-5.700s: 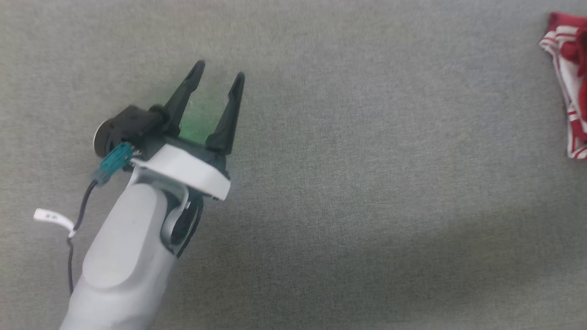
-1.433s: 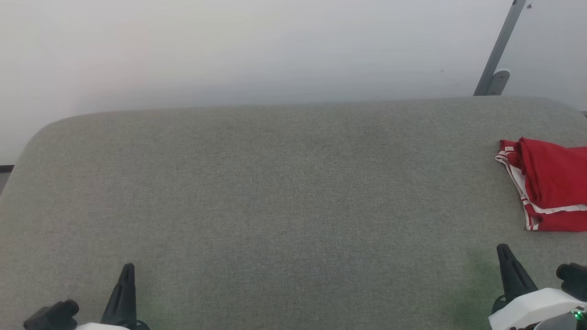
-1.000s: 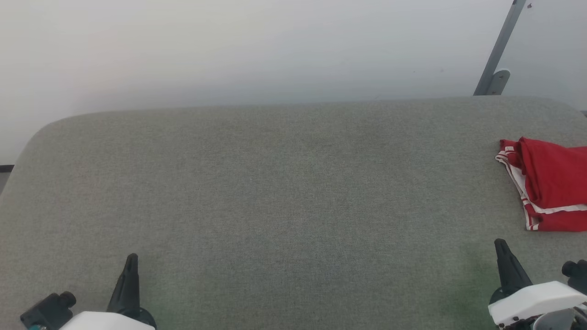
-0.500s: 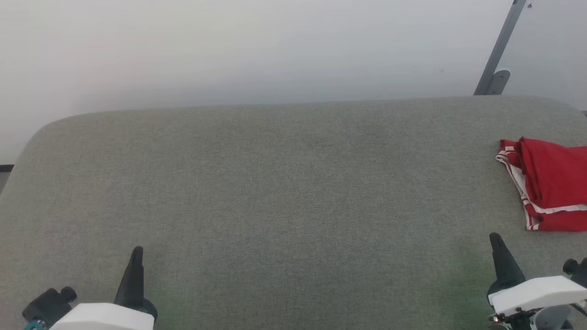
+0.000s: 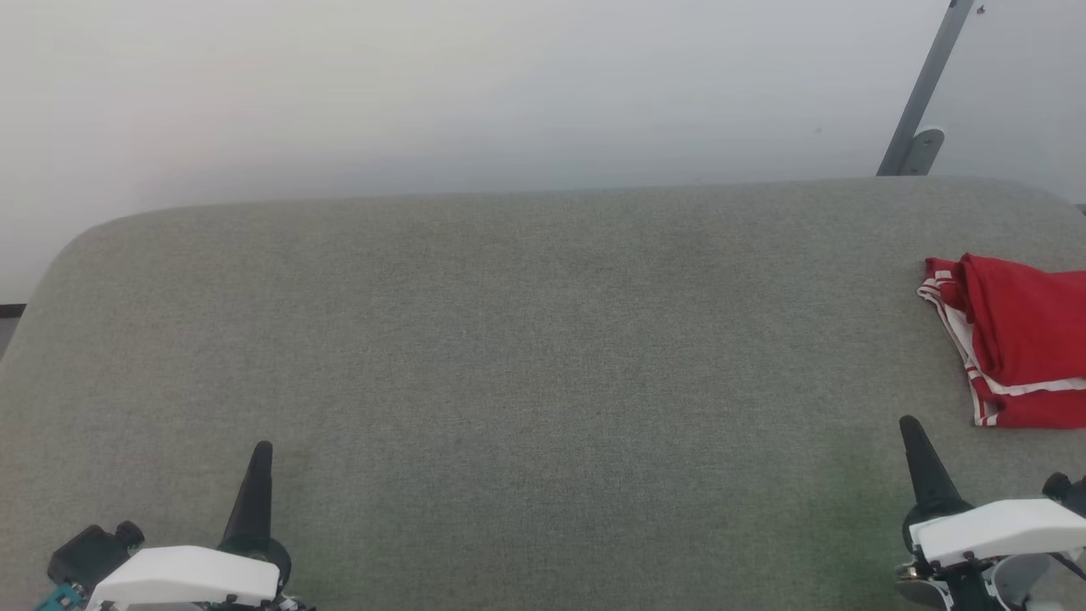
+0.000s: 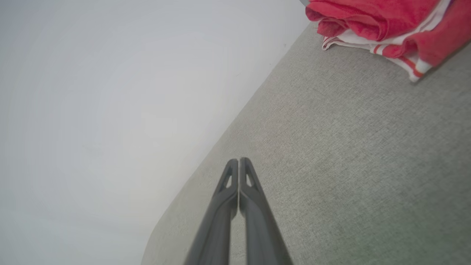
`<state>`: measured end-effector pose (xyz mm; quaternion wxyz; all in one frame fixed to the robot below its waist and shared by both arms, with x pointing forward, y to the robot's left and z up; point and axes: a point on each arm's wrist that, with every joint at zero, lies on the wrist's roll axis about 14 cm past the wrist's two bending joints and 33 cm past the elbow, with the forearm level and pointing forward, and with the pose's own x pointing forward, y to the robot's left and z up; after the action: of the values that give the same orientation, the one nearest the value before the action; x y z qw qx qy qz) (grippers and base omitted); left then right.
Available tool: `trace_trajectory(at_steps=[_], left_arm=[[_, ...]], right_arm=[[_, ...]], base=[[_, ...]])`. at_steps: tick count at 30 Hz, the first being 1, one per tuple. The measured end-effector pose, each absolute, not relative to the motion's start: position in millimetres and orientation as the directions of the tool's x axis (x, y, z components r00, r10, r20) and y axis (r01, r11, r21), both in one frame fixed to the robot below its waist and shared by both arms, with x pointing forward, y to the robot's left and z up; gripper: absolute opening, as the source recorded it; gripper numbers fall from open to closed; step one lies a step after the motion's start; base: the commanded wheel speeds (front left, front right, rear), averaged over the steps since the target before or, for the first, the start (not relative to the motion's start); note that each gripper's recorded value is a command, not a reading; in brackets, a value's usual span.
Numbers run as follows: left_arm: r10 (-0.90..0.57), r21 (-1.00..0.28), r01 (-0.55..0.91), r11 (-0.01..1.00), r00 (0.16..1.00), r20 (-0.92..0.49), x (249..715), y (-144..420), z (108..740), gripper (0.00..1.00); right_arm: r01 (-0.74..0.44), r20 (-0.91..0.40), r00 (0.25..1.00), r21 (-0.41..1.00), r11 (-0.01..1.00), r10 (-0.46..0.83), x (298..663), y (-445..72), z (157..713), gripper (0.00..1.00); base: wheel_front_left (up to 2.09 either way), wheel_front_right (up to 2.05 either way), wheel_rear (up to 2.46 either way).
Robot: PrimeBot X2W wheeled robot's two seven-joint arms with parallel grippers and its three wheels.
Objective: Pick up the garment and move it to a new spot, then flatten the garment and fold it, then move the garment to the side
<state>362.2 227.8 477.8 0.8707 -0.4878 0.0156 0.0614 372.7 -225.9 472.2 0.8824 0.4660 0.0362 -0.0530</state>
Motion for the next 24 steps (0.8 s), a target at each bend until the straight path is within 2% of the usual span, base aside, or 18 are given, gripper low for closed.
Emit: trace_trajectory(at_steps=[24], left_arm=[[0.055,-0.944,-0.088,0.317,0.996,-0.074,372,216,485,0.0]], right_arm=[[0.097,-0.089,0.995,0.934,0.344,-0.038,378,-215,482,0.0]], base=[[0.0,0.0,0.0]])
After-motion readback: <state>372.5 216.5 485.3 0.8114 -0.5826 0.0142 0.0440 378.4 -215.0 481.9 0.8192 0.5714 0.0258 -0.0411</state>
